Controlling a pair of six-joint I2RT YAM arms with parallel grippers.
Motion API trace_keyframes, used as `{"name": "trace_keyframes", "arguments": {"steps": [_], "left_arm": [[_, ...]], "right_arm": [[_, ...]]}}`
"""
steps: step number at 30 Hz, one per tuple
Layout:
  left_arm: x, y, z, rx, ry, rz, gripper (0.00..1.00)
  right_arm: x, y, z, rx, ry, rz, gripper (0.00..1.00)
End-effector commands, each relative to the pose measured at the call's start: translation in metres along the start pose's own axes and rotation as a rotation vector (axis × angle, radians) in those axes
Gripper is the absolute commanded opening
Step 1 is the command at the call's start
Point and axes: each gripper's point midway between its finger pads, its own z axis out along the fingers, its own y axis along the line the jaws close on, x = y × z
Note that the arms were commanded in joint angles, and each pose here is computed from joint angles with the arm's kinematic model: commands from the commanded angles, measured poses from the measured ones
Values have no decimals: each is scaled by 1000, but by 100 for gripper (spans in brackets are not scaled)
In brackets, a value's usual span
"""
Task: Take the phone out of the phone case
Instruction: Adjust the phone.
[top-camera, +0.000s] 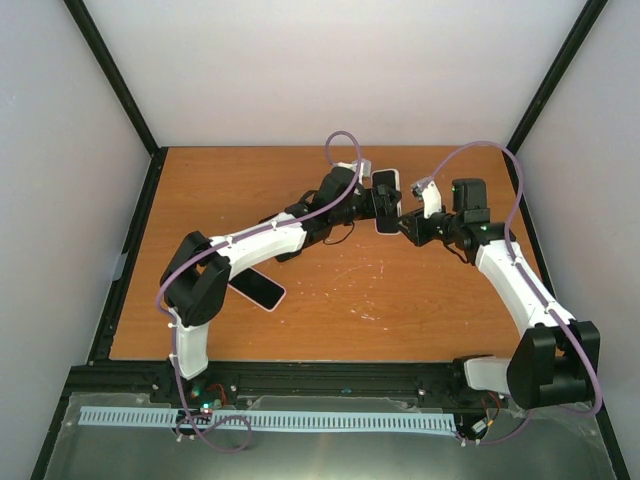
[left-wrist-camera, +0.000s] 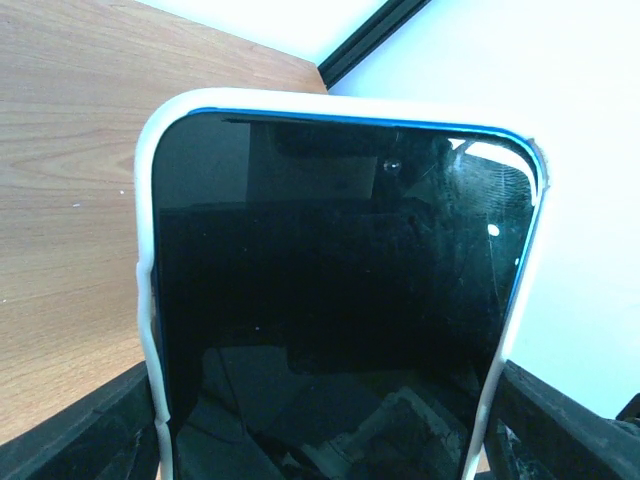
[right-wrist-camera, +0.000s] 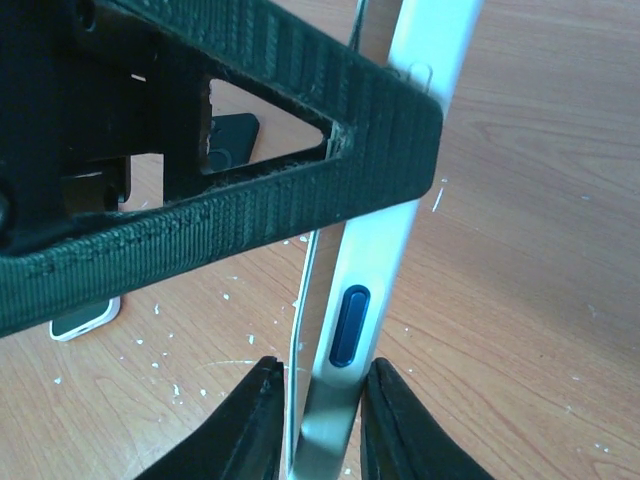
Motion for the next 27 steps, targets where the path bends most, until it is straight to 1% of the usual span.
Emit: {"name": "trace_keyframes", "arguments": {"steps": [1,3,4,5,7,9,11,12,14,15,16,17,20,21,22,23,25,27], "left_arm": [[-37,-43,-20,110,-108,7,59],[-37,-43,-21,108,-109,11,59],[-37,-43,-21,108,-110,11,59],[-37,-42,-21,105,-111,11,59],[-37,-41,-20,102,-107,10,59],[-35,-40,-19,98,-102,12,59],[-35,-39,-21,97,-107,12,62],[-35,-39,-21,96,-108,15,64],[-40,-36,-22,76,-116,24,74],[-43,-34,-24,63,-115,38,83],[-47,-32,-25,59,-111,59,95],[-49,-31,-26,59,-101,83,99],[-55,-21,-36,73,-73,149,100],[-60,-15,-43,71,-79,152,100],[-60,-5,-49,59,-78,128,100],[-64,1,-59,95,-95,113,100],[-56,-1,-83,259,-116,111,100],[-44,-7,-106,406,-148,153,100]], "right_arm": [[-13,7,3,-41,-25,-4,22],[-13,9,4,-56,-24,2,24],[-13,9,5,-59,-24,4,26],[-13,9,5,-61,-24,6,27],[-11,9,6,-66,-17,12,22],[-11,9,7,-68,-15,14,12],[-10,8,6,-63,-15,12,5],[-10,7,5,-56,-16,12,3],[-11,3,3,-35,-14,15,3],[-13,2,1,-33,-15,18,3],[-16,0,-3,-39,-19,25,3],[-18,-3,-7,-45,-25,35,3],[-23,-14,-24,-54,-47,43,3],[-23,-18,-31,-60,-54,41,3],[-24,-13,-37,-111,-67,26,3],[-22,-5,-44,-174,-78,-2,3],[-9,19,-54,-302,-72,-53,3],[4,42,-61,-415,-68,-71,3]]}}
